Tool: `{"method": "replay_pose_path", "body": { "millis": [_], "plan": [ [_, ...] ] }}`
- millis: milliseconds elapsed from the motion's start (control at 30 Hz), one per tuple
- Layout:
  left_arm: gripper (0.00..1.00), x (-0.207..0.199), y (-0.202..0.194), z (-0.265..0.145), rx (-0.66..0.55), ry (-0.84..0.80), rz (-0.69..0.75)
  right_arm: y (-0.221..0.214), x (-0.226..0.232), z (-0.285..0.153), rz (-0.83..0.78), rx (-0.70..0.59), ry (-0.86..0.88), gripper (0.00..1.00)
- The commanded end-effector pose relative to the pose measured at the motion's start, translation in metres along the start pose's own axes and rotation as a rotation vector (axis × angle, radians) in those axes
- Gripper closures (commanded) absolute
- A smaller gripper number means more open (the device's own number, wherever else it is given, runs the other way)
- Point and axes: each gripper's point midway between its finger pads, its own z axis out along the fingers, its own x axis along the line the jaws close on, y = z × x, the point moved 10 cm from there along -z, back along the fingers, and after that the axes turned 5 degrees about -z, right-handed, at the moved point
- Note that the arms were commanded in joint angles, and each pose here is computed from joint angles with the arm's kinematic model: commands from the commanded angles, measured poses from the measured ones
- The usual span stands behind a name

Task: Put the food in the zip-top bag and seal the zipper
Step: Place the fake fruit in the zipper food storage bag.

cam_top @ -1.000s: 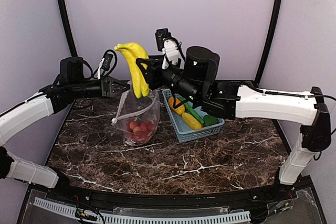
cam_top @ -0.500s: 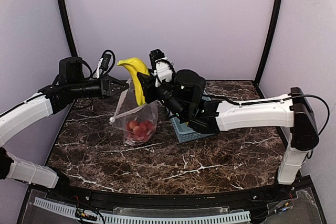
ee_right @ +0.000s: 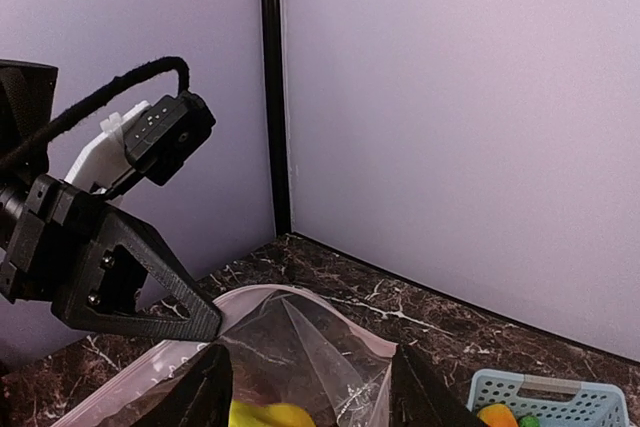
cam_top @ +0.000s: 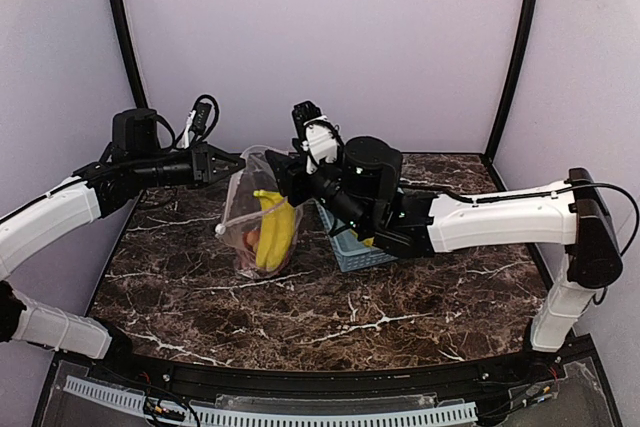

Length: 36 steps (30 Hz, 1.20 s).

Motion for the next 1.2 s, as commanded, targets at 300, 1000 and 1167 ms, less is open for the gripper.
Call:
{"method": "replay_pose_path", "body": {
  "millis": [300,1000,1167],
  "plan": [
    [0.99,-0.005,-0.001,-0.005,-0.004,-0.01,0.019,0.015,-0.003,-0.009,0.013,0.104,0.009,0.37],
    [0.99,-0.006,-0.005,-0.009,0.004,0.011,0.23,0.053,-0.054,-0.073,0.065,0.369,-0.16,0.15],
    [0.99,0.002,-0.005,-0.002,0.015,0.012,0.31,0.031,-0.083,-0.085,0.135,0.528,-0.23,0.15]
  ]
}}
